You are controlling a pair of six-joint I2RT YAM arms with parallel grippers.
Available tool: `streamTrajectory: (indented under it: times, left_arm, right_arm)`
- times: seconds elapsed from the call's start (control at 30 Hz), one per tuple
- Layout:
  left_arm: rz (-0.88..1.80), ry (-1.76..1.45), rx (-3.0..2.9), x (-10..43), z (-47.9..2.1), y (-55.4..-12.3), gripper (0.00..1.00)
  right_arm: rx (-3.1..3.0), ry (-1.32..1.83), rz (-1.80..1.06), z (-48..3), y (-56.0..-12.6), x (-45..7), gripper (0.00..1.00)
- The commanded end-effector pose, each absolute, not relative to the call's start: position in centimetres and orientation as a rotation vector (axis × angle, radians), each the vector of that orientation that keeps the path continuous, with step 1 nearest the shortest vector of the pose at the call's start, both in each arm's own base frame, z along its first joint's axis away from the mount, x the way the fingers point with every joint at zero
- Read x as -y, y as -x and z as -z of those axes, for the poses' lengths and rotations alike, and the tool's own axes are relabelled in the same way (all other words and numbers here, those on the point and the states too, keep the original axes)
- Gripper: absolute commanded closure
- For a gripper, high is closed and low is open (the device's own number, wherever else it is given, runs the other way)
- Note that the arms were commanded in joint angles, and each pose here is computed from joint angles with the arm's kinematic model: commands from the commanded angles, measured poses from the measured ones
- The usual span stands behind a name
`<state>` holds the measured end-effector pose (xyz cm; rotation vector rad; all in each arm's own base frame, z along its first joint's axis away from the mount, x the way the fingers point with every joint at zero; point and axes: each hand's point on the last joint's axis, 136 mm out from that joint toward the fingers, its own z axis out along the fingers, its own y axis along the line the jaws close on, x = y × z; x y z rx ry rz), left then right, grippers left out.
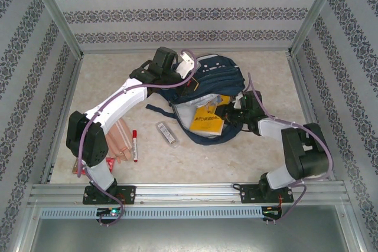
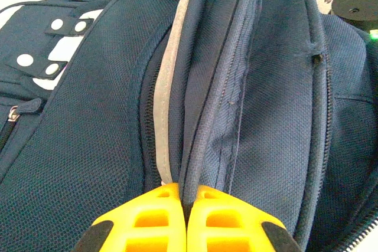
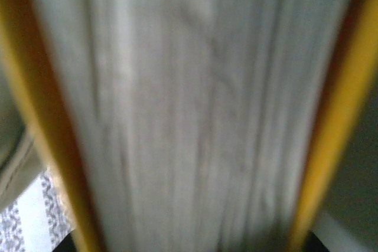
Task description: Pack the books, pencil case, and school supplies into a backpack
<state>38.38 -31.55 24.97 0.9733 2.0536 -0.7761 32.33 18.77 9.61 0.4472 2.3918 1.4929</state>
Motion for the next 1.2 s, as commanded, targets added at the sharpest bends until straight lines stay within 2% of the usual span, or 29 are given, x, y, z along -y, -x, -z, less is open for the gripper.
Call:
streamTrajectory:
  times: [0.0, 0.23, 0.43, 0.47, 0.5, 0.53, 0.57, 0.8, 0.83, 0.9, 1.17]
  left_arm:
    - [0.822, -1.020, -1.811, 32.3, -32.2, -37.9, 1.00]
    - [0.826, -1.035, -1.813, 32.2, -31.9, -37.6, 1.00]
    - [0.829, -1.052, -1.809, 32.3, -31.7, -37.4, 1.00]
    - [0.828, -1.051, -1.809, 32.2, -31.8, -37.4, 1.00]
    - [0.828, -1.049, -1.809, 32.1, -31.8, -37.4, 1.00]
    - [0.830, -1.046, -1.810, 32.0, -31.8, -37.4, 1.00]
    - [0.831, -1.042, -1.811, 32.0, -31.8, -37.4, 1.00]
    - [0.825, -1.030, -1.827, 31.6, -31.4, -37.5, 1.00]
    - [0.822, -1.027, -1.828, 31.5, -31.3, -37.6, 1.00]
    - [0.820, -1.022, -1.831, 31.3, -31.3, -37.6, 1.00]
    - [0.815, -1.015, -1.839, 30.9, -30.8, -37.8, 1.00]
  right_arm:
    - [-2.139, -0.425, -1.527, -14.0, -36.6, -18.6, 0.92]
    - [-2.049, -0.424, -1.617, -14.7, -38.5, -20.6, 0.91]
    - [-2.102, -0.384, -1.580, -12.2, -40.1, -22.4, 0.87]
    - [-2.122, -0.401, -1.557, -11.1, -40.4, -22.3, 0.84]
    - [-2.136, -0.434, -1.528, -10.2, -40.7, -21.9, 0.76]
    - [-2.162, -0.487, -1.486, -9.0, -41.0, -21.3, 0.59]
    - [-2.182, -0.543, -1.449, -7.9, -41.2, -20.7, 0.54]
    - [-2.254, -0.786, -1.283, -5.8, -40.9, -18.3, 0.49]
    - [-2.260, -0.787, -1.274, -6.1, -40.7, -18.4, 0.48]
    - [-2.281, -0.792, -1.244, -6.5, -40.0, -18.2, 0.40]
    - [-2.434, -0.675, -1.041, -6.6, -37.2, -16.6, 0.40]
